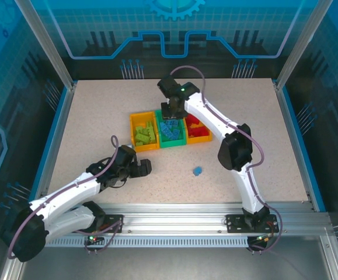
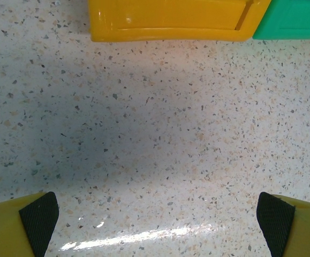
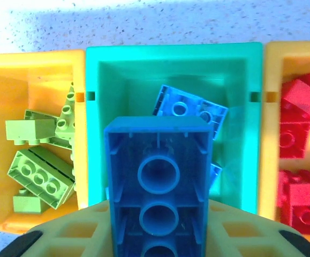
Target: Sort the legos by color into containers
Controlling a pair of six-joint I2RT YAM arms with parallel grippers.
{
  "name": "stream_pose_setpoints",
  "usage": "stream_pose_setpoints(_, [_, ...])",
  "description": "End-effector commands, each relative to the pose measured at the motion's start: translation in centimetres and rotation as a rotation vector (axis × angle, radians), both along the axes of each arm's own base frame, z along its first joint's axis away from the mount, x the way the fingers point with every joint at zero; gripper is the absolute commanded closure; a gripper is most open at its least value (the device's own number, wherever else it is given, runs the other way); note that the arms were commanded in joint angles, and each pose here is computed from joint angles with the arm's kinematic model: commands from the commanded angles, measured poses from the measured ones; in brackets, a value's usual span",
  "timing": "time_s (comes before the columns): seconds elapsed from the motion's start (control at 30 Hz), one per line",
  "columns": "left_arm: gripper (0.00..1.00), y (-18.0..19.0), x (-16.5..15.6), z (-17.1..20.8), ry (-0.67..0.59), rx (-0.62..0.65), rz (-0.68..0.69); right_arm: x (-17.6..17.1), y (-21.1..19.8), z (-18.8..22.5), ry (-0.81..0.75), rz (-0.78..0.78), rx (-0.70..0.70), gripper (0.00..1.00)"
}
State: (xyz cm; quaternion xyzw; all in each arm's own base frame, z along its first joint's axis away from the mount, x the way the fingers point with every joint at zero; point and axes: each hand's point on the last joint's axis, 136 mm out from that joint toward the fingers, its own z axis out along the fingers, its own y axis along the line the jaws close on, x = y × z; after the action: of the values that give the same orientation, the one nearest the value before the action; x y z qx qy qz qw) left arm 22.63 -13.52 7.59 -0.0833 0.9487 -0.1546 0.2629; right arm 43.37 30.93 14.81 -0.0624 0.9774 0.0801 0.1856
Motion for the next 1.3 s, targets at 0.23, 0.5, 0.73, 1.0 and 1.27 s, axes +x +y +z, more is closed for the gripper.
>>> stream_pose_setpoints(0.23, [0.01,0.9,-0.6,-0.3,0.0,0.031,0.014,-0.4,-0.7,-3.5,0.094,0.012,-0.043,0.52])
stream_pose_setpoints(0.5, [0.01,1.0,-0.6,-0.4,0.009,0.038,0.015,-1.6,-1.0,-0.4,0.036,0.033,-0.047,0.22])
stream_pose_setpoints(0.73, [0.01,1.2,-0.7,-0.2,-0.004,0.04,0.017,-8.0,-5.8,0.0,0.001,0.07,-0.172,0.11])
stream_pose_setpoints(1.0, [0.01,1.4,-0.7,0.0,-0.016,0.038,0.022,-17.7,-11.0,-7.0,0.215,0.006,-0.155,0.13])
stream_pose_setpoints(1.27, [0.01,1.5,-0.9,-0.3,-0.007,0.036,0.027,-20.8,-11.1,-10.4,0.299,-0.086,-0.117,0.16])
